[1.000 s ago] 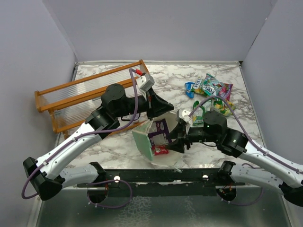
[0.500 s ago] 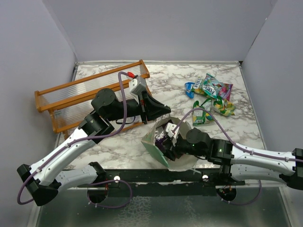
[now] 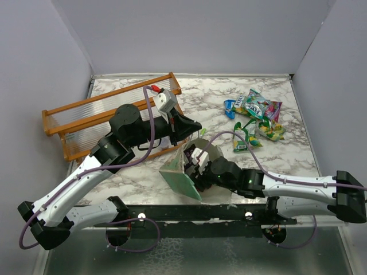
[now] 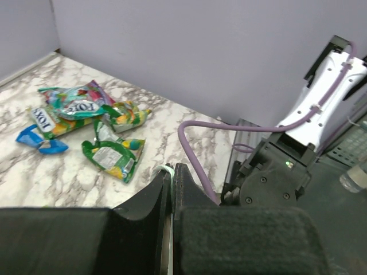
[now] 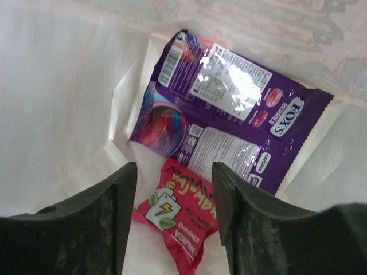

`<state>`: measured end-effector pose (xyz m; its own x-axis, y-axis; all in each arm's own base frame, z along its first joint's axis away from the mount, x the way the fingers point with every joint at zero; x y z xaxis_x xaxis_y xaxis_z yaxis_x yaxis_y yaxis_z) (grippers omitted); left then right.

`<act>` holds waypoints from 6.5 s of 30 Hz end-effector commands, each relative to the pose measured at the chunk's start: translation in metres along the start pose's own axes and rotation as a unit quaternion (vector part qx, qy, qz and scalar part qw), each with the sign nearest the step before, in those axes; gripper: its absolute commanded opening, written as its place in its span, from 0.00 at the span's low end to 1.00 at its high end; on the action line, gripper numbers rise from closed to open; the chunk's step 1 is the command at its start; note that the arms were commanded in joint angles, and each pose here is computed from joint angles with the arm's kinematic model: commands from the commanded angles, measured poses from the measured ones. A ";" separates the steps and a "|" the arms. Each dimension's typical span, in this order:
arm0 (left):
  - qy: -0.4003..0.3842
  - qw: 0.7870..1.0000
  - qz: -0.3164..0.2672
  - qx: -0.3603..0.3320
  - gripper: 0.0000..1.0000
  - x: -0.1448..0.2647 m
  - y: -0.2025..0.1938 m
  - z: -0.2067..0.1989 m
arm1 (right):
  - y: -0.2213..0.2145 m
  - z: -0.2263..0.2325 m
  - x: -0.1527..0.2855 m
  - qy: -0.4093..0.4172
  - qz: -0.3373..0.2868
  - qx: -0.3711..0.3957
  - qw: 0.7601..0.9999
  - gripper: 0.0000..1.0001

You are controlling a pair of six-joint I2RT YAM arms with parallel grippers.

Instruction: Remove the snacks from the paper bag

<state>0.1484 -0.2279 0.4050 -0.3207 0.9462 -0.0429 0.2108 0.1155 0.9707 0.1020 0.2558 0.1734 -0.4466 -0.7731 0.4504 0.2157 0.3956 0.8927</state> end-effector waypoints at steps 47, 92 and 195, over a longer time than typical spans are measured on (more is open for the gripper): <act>0.014 1.000 -0.024 0.007 0.00 -0.005 -0.002 0.005 | -0.060 0.008 -0.117 -0.043 0.217 -0.052 0.974 0.85; 0.157 0.987 -0.009 -0.021 0.00 0.020 -0.017 0.028 | 0.021 -0.010 -0.040 -0.019 0.111 -0.096 0.989 0.08; -0.190 0.961 0.157 0.126 0.00 0.029 -0.091 -0.029 | 0.055 -0.156 0.060 -0.081 -0.084 -0.227 0.967 0.78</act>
<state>0.1068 -0.2311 0.3201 0.1236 0.9870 0.1031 0.4359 -0.1473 0.8879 0.2366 0.1492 0.2522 -0.7045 -0.6184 0.3483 0.4639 -0.0298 0.8854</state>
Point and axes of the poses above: each gripper's point midway between its finger pads, its own x axis back along the fingers, its own z axis along the line the jaws close on, y = z × x, the point moved 8 cm from there along x, back along the fingers, and after that the axes turned 1 degree about -x, right-handed, at the moved point
